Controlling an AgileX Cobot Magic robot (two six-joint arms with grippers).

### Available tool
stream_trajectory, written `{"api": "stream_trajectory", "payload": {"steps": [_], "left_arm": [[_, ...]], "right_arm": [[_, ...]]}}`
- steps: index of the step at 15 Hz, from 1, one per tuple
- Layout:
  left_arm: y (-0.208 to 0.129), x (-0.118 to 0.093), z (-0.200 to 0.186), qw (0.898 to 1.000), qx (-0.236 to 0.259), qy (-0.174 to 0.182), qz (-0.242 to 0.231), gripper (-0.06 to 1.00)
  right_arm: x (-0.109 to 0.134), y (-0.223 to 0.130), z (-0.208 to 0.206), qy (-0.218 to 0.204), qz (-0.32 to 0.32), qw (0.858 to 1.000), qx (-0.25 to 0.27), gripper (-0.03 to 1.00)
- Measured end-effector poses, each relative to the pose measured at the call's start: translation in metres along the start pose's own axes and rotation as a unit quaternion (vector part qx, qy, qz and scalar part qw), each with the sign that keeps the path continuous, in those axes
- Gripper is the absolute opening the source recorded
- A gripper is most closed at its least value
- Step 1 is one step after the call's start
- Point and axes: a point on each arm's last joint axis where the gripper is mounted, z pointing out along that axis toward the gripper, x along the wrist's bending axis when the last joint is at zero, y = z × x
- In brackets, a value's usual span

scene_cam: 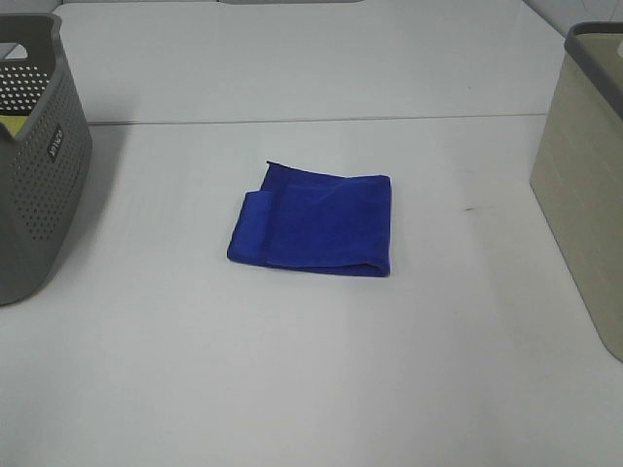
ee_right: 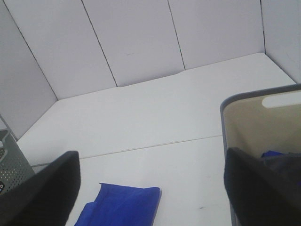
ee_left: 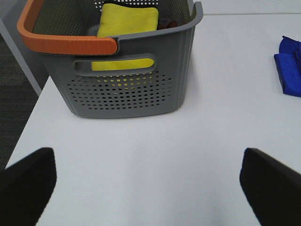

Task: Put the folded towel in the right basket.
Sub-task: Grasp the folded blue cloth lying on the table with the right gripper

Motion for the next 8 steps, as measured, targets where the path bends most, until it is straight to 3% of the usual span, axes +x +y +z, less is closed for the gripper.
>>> {"api": "stream_trajectory", "payload": {"steps": [3, 5, 7, 8], "left_arm": [[0.000, 0.000, 0.000, 1.000, 0.000, 0.000, 0.000, 0.99], [0.000, 0.000, 0.000, 1.000, 0.000, 0.000, 0.000, 0.99], [0.000, 0.000, 0.000, 1.000, 0.000, 0.000, 0.000, 0.99], [0.000, 0.000, 0.000, 1.000, 0.000, 0.000, 0.000, 0.99]], "right_arm": [[0.007, 0.043, 0.068, 0.028, -0.039, 0.998, 0.035, 0.81], [0.010, 0.056, 0.106, 0.051, -0.031, 0.997, 0.049, 0.81], [0.017, 0.059, 0.160, 0.109, 0.003, 0.988, 0.109, 0.81], [0.023, 0.054, 0.183, 0.153, 0.032, 0.976, 0.151, 0.81]]}}
